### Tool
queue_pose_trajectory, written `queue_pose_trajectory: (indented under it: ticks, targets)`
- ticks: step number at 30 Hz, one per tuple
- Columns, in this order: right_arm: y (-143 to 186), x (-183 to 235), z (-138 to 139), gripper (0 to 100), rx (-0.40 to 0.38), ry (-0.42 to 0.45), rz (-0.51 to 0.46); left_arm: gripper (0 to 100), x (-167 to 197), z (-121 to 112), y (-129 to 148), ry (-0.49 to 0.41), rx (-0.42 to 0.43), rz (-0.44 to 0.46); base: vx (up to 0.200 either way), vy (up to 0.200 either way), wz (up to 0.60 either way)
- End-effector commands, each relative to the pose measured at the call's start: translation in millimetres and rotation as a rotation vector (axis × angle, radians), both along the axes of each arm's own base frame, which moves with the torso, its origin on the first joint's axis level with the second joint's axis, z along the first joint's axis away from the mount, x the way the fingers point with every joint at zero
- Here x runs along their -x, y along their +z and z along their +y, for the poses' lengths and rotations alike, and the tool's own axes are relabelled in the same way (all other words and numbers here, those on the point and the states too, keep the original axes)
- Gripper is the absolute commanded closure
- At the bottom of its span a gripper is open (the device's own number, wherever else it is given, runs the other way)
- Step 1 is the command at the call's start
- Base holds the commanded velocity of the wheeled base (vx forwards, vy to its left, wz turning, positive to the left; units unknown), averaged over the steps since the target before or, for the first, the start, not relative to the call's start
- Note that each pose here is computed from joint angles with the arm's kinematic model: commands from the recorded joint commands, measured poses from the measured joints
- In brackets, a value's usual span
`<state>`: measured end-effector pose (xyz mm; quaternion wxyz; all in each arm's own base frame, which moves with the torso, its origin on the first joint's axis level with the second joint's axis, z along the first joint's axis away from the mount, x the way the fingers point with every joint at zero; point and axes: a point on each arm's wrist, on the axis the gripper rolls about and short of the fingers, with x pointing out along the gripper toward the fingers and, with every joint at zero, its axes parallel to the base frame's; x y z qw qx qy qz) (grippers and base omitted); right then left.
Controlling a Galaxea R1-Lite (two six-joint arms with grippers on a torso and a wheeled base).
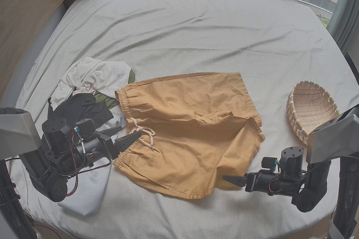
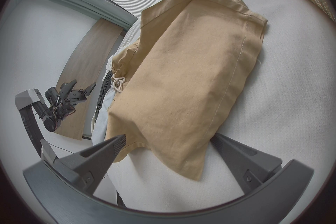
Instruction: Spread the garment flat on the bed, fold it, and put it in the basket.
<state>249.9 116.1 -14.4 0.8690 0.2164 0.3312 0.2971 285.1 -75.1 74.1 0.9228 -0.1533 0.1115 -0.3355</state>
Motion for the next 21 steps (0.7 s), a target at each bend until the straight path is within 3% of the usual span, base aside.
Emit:
queue_pose_trajectory:
  ticks: [1,8,17,21]
  targets:
    - [1,7,5,0,-0.001,0.034,0.013,0,1,0,2,-0.001,0.002,-0.008,0.0,0.0,0.0]
    - [22,32,17,0,-0.052,0.098,0.028,0,0,1,2,0.002,0.002,-0.008,0.0,0.0,0.0]
    - [33,53,8,0,-0.057,0.113,0.057,0,0,0,3,0.001,0.003,-0.011,0.0,0.0,0.0]
    - [44,59,4,0,-0.103,0.099,0.067,0,1,0,3,0.001,0.003,-0.009,0.0,0.0,0.0]
